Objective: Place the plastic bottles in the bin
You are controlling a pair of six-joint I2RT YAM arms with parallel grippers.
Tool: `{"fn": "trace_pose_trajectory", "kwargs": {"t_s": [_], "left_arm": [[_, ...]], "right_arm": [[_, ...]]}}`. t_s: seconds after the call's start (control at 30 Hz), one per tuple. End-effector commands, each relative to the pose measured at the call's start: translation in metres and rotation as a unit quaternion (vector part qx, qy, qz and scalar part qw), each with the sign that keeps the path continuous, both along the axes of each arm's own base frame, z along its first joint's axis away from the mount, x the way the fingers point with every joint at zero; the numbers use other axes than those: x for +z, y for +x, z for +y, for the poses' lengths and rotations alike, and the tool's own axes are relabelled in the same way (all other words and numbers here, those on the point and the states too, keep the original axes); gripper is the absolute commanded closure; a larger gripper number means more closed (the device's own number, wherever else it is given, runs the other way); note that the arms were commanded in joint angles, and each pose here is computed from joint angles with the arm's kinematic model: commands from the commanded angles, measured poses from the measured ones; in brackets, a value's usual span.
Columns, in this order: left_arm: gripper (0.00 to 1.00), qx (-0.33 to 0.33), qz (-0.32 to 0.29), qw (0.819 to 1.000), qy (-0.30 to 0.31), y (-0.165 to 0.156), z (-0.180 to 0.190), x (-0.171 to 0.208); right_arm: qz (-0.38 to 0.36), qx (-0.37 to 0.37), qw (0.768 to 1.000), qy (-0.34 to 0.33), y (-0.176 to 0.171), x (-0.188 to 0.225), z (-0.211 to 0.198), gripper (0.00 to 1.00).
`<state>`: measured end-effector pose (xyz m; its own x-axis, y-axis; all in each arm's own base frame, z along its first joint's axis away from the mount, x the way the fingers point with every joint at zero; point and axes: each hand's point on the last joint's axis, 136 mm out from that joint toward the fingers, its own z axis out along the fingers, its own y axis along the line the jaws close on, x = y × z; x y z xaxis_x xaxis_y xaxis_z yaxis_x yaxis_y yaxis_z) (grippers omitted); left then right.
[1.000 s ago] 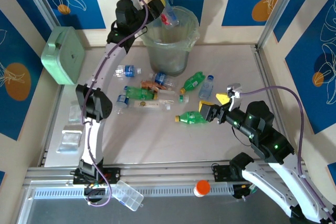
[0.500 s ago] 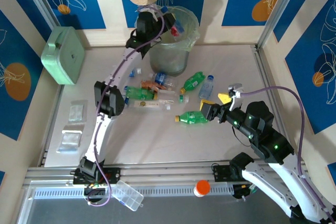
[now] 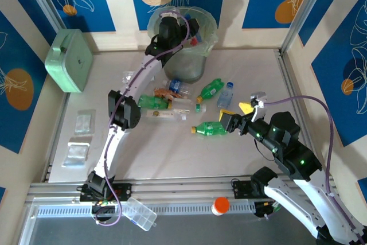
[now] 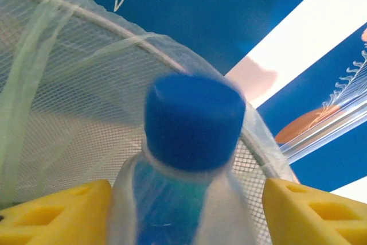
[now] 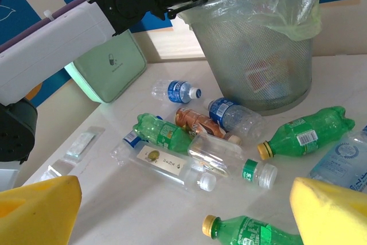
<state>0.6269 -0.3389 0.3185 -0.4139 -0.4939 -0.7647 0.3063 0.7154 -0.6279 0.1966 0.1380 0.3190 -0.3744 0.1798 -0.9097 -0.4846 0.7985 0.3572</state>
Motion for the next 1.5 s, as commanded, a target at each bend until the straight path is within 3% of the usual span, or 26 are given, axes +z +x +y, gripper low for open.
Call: {"fn": "trace_pose_trajectory", "kwargs": {"t_s": [0.0, 0.13, 0.47, 0.63, 0.83, 0.97, 1.2, 1.33, 1.47], "left_arm": [[0.24, 0.023, -0.020, 1.000, -0.003, 0.003, 0.022, 0.028], [0.19, 0.028, -0.043, 0.999, -0.008, -0.003, 0.033, 0.056], [0.20, 0.011, -0.107, 0.994, 0.011, -0.043, 0.052, 0.139], [0.24, -0.015, -0.100, 0.995, 0.021, -0.078, 0.054, 0.162], [0.28, -0.042, -0.109, 0.989, 0.089, -0.151, 0.042, 0.169], [0.28, -0.062, -0.109, 0.988, 0.087, -0.202, 0.041, 0.163], [0.27, -0.097, -0.026, 0.993, 0.064, -0.270, 0.064, 0.111], [0.21, -0.097, 0.002, 0.990, 0.100, -0.299, 0.088, 0.075], [0.18, -0.077, 0.022, 0.984, 0.158, -0.317, 0.116, 0.035]], "right_arm": [[-0.012, 0.001, 1.000, 0.001, -0.001, 0.004, -0.001, 0.06], [-0.017, 0.009, 1.000, 0.001, -0.003, 0.008, 0.001, 0.06], [-0.011, 0.014, 1.000, 0.008, -0.004, 0.020, 0.003, 0.07], [0.014, 0.026, 1.000, 0.005, -0.002, 0.019, 0.010, 0.08], [0.050, 0.018, 0.999, -0.004, 0.008, 0.011, 0.015, 0.10], [0.080, -0.001, 0.997, -0.006, 0.018, 0.001, 0.015, 0.11], [0.126, -0.048, 0.991, -0.017, 0.038, -0.019, 0.013, 0.11], [0.155, -0.099, 0.983, -0.029, 0.054, -0.036, 0.005, 0.09], [0.224, -0.182, 0.955, -0.064, 0.080, -0.069, -0.014, 0.08]]}}
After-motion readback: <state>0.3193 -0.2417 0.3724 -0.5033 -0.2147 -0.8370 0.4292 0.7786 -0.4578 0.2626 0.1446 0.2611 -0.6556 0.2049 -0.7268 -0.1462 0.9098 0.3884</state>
